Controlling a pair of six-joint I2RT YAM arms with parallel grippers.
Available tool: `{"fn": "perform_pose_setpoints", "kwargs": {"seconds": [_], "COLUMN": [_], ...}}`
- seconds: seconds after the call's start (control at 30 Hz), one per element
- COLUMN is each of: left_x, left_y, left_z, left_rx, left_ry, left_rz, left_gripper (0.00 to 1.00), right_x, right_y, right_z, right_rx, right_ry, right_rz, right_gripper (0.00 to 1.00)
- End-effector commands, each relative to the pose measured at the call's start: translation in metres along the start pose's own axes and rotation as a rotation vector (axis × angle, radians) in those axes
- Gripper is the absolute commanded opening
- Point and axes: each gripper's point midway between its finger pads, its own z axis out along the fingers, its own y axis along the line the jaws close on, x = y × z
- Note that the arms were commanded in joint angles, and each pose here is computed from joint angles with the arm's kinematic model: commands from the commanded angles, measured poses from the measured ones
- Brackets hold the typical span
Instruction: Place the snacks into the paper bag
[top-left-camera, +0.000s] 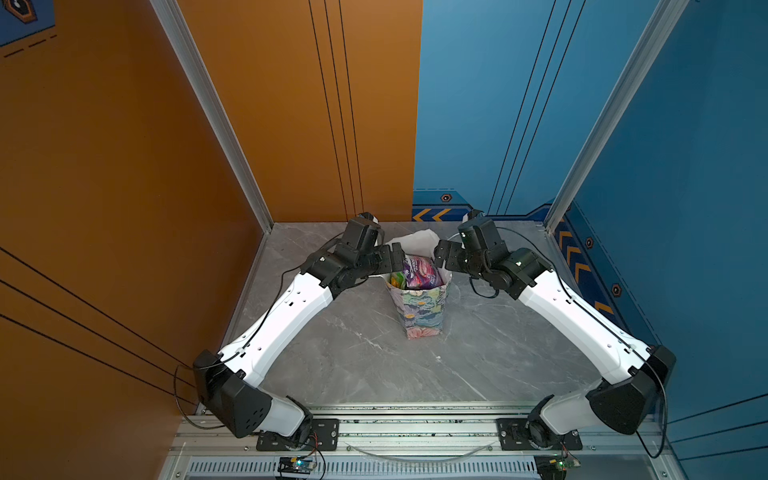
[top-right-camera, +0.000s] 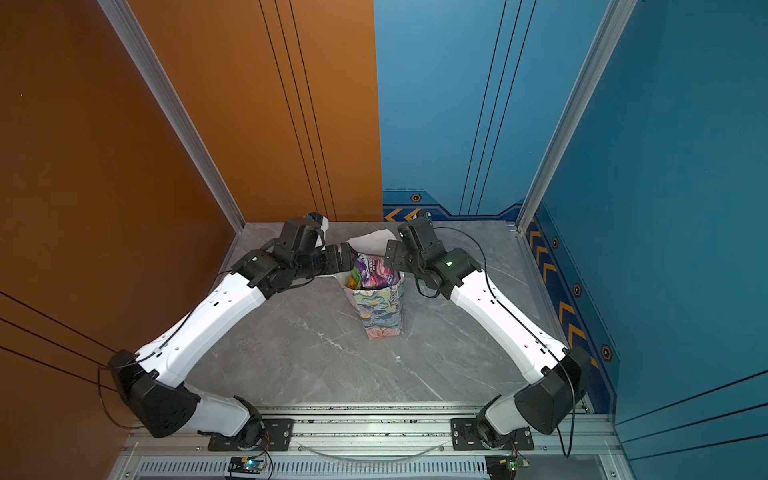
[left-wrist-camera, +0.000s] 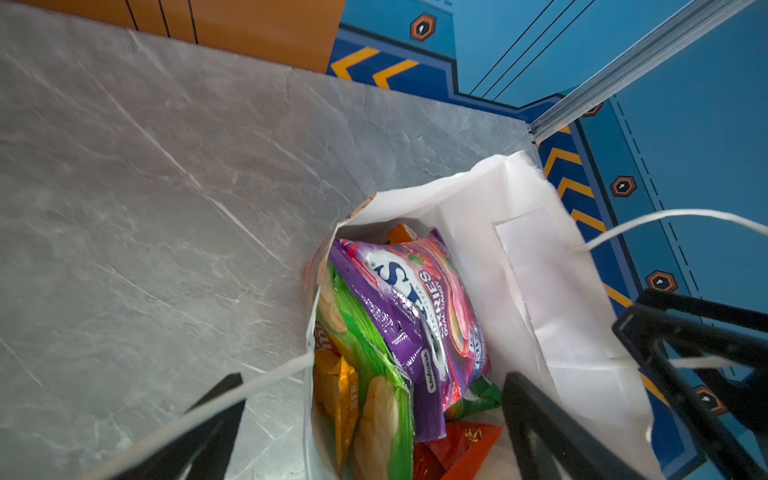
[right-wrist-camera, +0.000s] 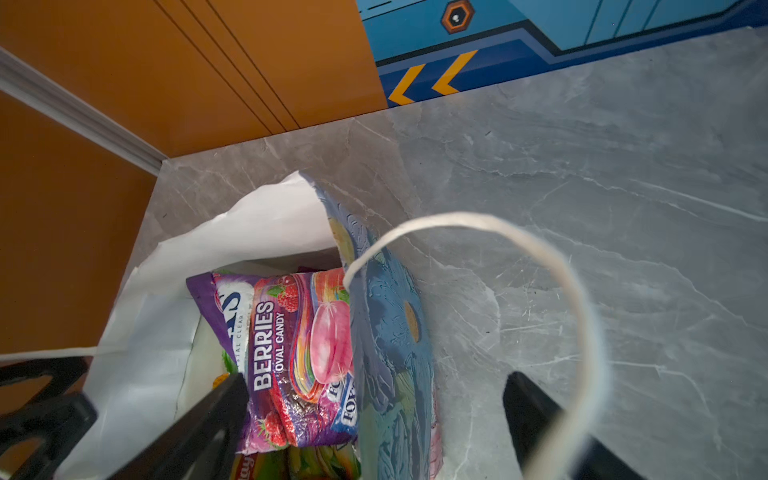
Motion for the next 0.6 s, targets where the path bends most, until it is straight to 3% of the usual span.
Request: {"fn": "perform_pose_setpoints", "kwargs": {"seconds": [0.0,0.27,0.57], "left_x": [-0.021,-0.033,-0.05], "left_y": [-0.014,-0.022,0.038], "left_z": [-0.04,-0.072,-0.131], "left_rx": [0.056,0.099,-0.137], "left_ry": [-0.094,-0.162,-0.427], "left_rz": [0.001,0.018,0.038], "left_gripper": [0.98,0.98,0.98], "right_x": [-0.018,-0.029,-0.042], "right_y": [-0.015,-0.014,-0.042], "right_z": [-0.025,-0.054,-0.107], "right_rx": [0.048,-0.018,-0.071], "right_ry": [-0.063,-0.119,-0.301], "right_rz": [0.0,0.0,-0.023], "right_gripper": [1.0,1.0,1.0]}}
